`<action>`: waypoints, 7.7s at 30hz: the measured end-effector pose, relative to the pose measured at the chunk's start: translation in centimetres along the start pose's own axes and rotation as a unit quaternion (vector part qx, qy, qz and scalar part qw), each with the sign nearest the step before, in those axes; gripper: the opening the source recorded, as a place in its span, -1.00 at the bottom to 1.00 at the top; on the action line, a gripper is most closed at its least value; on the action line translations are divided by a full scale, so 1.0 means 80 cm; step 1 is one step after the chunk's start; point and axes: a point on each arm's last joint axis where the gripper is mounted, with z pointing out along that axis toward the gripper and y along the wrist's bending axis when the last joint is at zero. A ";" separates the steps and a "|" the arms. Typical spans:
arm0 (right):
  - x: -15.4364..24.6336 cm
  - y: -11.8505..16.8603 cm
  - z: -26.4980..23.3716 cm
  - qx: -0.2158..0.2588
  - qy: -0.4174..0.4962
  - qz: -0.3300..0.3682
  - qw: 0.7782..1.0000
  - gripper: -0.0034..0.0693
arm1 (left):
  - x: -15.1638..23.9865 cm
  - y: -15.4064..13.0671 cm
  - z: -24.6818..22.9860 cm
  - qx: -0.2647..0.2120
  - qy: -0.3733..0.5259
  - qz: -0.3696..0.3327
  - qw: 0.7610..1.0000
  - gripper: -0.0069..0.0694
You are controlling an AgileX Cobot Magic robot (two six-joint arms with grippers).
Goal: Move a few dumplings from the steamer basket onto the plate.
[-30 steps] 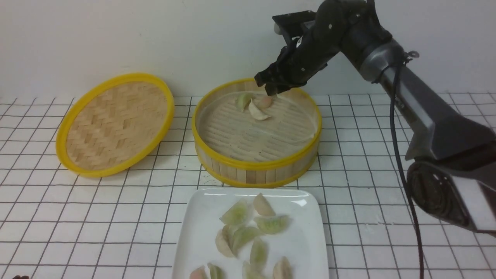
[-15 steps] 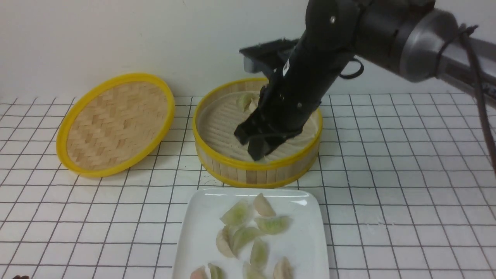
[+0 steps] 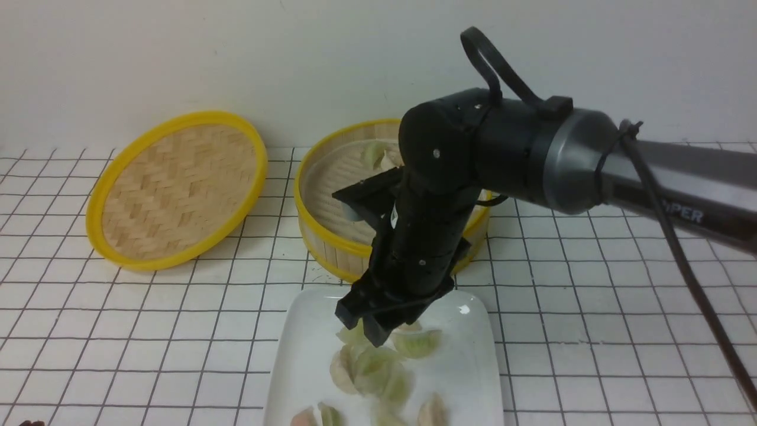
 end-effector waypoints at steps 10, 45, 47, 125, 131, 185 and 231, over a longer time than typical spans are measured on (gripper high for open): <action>-0.071 -0.076 -0.023 0.103 -0.195 0.026 0.975 0.36 | 0.000 0.000 0.000 0.000 0.000 0.000 1.000 -0.84; -0.136 -0.155 -0.036 0.147 -0.178 0.050 0.972 0.14 | 0.000 0.000 0.000 0.000 0.000 0.000 1.000 -0.84; -0.135 -0.160 -0.047 0.155 -0.185 0.052 0.969 0.04 | 0.000 0.000 0.000 0.000 0.000 0.000 1.000 -0.84; -0.127 -0.204 -0.062 0.024 -0.219 -0.009 0.975 -0.41 | 0.000 0.000 0.000 0.000 0.000 0.000 1.000 -0.84; -0.068 -0.162 -0.129 0.013 -0.183 0.005 0.983 -0.41 | 0.000 0.000 0.000 0.000 0.000 0.000 1.000 -0.84; 0.389 -0.017 -0.285 0.076 -0.636 0.040 0.767 -0.95 | 0.000 0.000 0.000 0.000 0.000 0.000 1.000 -0.84; 0.462 -0.021 -0.205 0.116 -0.676 0.015 0.728 -0.93 | 0.000 0.000 0.000 0.000 0.000 0.000 1.000 -0.84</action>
